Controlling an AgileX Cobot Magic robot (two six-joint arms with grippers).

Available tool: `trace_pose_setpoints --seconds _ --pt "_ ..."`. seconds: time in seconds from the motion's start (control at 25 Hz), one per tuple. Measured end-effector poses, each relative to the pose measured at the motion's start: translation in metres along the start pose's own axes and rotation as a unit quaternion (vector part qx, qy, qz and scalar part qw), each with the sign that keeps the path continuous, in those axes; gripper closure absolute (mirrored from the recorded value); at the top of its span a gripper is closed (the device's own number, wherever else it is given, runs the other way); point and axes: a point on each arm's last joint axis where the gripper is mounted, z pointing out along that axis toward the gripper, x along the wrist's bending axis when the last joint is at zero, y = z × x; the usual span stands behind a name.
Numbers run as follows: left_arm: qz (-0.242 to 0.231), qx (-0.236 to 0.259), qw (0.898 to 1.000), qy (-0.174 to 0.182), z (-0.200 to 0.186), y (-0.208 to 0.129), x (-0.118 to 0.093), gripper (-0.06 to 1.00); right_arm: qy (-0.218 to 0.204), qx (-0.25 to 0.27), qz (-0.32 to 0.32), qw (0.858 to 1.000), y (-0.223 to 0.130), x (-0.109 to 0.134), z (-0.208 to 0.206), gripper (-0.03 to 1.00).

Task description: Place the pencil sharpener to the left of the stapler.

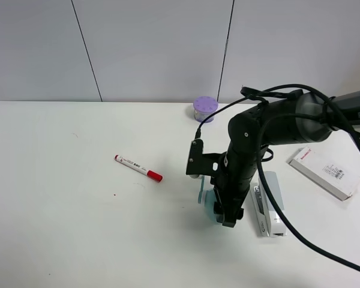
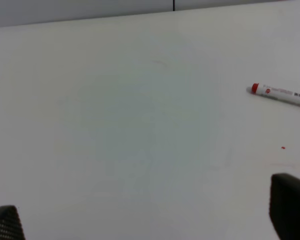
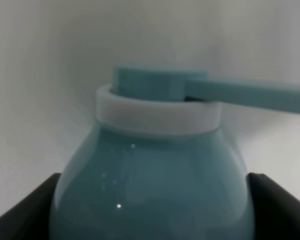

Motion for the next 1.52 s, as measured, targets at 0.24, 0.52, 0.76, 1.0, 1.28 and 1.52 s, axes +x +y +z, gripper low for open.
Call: trace_pose_setpoints --seconds 0.24,0.52,0.76,1.0,1.28,1.52 --pt "0.0 0.0 1.0 0.0 0.0 0.0 0.0 -0.05 -0.001 -0.001 0.0 1.0 0.0 0.0 0.0 0.29" --pt "0.0 0.0 1.0 0.0 0.0 0.0 0.0 -0.05 -0.009 -0.01 0.029 0.999 0.002 -0.002 0.0 0.05" --pt "0.0 0.0 1.0 0.0 0.0 0.0 0.0 -0.05 -0.009 -0.011 0.038 0.999 0.001 -0.001 -0.005 -0.02" --pt "0.0 0.0 1.0 0.0 0.0 0.0 0.0 -0.05 -0.02 -0.061 0.1 0.993 0.012 0.002 -0.086 -0.02" --pt "0.0 0.0 1.0 0.0 0.0 0.0 0.0 -0.05 -0.07 -0.132 0.233 0.961 0.006 -0.012 -0.209 -0.02" --pt "0.0 0.0 1.0 0.0 0.0 0.0 0.0 -0.05 -0.158 -0.164 0.362 0.904 -0.053 -0.058 -0.257 -0.02"
